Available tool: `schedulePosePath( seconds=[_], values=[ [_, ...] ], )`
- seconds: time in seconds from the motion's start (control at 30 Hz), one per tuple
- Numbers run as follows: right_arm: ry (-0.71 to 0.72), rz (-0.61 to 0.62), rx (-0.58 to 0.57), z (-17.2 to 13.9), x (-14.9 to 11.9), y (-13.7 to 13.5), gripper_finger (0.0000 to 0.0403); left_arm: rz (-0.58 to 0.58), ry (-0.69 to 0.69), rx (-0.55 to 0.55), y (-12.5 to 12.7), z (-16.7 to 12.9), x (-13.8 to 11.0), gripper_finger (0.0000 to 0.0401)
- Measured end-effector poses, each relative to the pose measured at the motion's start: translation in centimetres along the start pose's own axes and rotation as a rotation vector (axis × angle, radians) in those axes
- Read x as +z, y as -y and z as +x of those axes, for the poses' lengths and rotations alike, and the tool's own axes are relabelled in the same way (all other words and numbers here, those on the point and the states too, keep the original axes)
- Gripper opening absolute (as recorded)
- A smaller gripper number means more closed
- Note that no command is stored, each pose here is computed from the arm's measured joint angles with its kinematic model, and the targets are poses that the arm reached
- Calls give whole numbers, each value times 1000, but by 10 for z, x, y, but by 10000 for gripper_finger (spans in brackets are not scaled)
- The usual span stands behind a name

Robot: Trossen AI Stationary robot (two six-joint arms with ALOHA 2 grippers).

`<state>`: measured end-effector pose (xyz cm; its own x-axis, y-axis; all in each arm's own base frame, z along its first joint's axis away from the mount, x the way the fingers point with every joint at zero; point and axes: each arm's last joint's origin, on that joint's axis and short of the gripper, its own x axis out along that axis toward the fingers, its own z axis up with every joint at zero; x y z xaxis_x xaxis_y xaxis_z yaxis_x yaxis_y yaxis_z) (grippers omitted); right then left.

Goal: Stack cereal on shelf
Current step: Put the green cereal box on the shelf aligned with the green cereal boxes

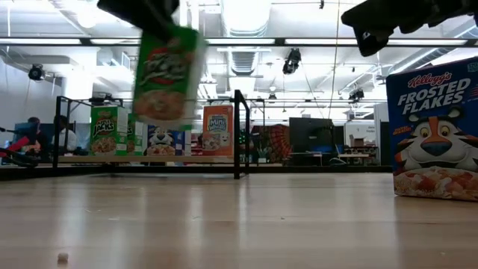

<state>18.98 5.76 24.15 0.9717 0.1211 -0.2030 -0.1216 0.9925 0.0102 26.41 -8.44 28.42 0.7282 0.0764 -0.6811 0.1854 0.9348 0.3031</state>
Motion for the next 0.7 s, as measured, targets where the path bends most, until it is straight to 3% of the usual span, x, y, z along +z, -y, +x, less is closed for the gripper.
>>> schedulePosePath(
  seconds=[0.23,0.4,0.7],
  values=[
    [10,-8,0,9,-2,-2,9,-65,-218,227,-20,-52,-36,169],
    [9,-9,1,11,-2,-2,9,-110,-278,353,-35,-81,-56,169],
    [20,-19,12,11,1,-3,9,-172,-284,440,-52,-87,-85,169]
  ],
)
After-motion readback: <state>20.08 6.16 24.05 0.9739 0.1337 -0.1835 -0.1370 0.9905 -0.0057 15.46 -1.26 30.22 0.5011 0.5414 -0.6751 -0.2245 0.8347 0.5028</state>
